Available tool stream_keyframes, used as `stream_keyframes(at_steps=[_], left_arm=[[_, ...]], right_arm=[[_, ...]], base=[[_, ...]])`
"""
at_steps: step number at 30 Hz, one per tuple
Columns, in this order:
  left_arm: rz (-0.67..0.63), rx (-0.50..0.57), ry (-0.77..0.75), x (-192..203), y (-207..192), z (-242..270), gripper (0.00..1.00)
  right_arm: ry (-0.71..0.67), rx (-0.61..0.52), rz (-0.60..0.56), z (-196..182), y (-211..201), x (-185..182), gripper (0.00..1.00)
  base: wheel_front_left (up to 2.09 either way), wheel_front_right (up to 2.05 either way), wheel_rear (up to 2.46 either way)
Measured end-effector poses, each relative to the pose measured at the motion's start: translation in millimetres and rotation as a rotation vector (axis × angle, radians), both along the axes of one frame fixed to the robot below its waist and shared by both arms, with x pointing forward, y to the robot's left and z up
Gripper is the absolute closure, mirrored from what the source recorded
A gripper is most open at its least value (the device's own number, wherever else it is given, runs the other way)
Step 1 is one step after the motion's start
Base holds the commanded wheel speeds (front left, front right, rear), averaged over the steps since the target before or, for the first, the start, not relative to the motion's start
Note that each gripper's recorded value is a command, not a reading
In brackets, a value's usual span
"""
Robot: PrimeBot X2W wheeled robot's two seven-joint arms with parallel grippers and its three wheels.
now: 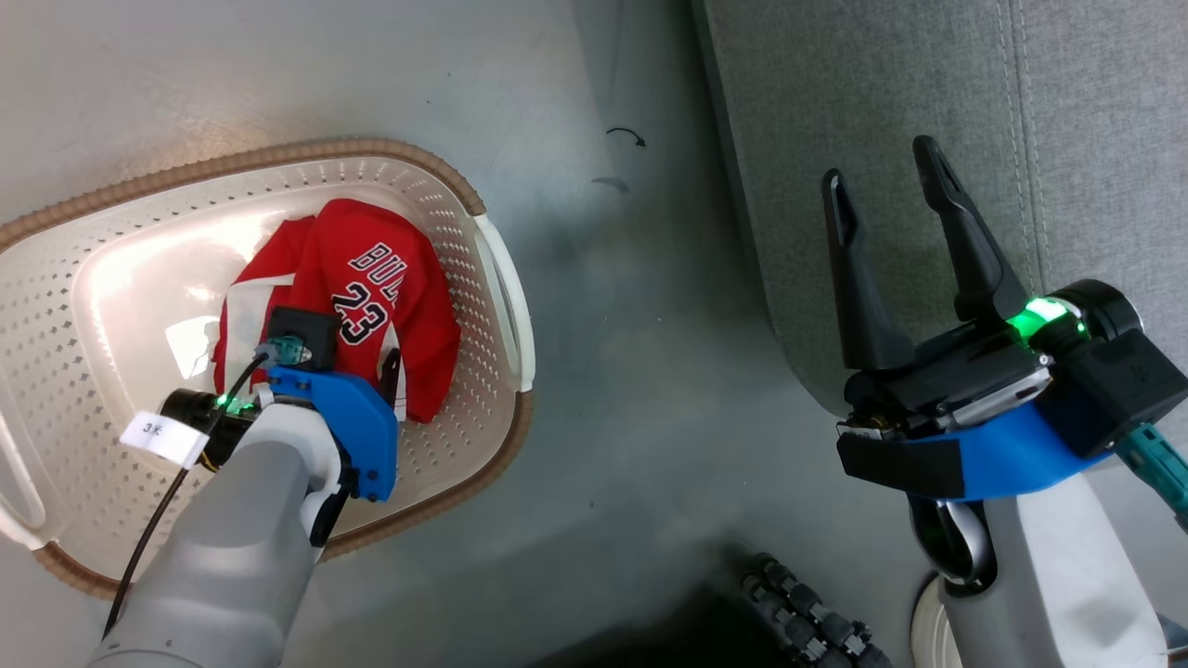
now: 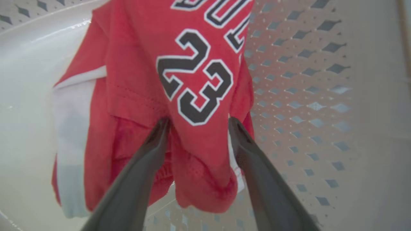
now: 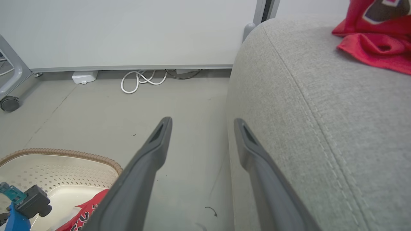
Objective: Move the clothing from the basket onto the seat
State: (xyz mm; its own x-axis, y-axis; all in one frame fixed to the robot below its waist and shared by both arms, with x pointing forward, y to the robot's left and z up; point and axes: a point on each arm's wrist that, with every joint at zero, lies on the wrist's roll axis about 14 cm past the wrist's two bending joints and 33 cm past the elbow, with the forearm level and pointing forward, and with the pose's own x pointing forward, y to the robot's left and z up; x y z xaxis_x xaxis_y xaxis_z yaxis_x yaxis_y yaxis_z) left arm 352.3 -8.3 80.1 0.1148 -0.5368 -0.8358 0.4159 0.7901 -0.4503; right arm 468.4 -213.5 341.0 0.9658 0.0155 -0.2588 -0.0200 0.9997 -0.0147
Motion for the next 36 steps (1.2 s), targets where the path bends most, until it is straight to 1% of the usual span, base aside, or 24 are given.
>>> stream_keyframes(at_steps=[4,5,6,7,16,22,28,36], left_arm=[[-0.027,0.038,0.025,-5.9,5.1,-5.5,0.0],[-0.032,0.046,0.024,-5.2,5.9,-6.3,0.2],[-0.04,0.051,0.015,-4.2,6.2,-6.8,0.53],[-0.04,0.051,0.003,-2.8,6.1,-6.8,1.0],[-0.044,0.05,0.004,-1.1,6.2,-5.7,1.0],[-0.021,0.034,-0.03,7.5,4.5,4.7,1.0],[0.023,0.013,-0.086,16.3,4.2,29.7,1.0],[0.096,-0.008,-0.211,33.0,14.6,78.0,1.0]], right_arm=[[0.004,0.001,-0.003,-1.7,-0.6,-1.2,0.0],[0.006,0.001,-0.003,-2.2,-0.5,-1.4,0.0],[0.007,0.001,-0.004,-2.7,-0.6,-1.5,0.0],[0.007,0.0,-0.005,-2.9,-1.0,-1.4,0.0],[0.0,0.009,-0.001,-0.8,0.8,0.4,0.0],[-0.019,0.016,0.006,6.2,3.7,3.4,0.0],[-0.063,0.017,0.024,24.4,9.7,8.2,0.0],[-0.151,0.023,0.054,62.7,21.4,12.6,0.0]], base=[[0.0,0.0,0.0],[0.0,0.0,0.0],[0.0,0.0,0.0],[0.0,0.0,0.0],[0.0,0.0,0.0],[0.0,0.0,0.0],[0.0,0.0,0.0],[0.0,0.0,0.0]])
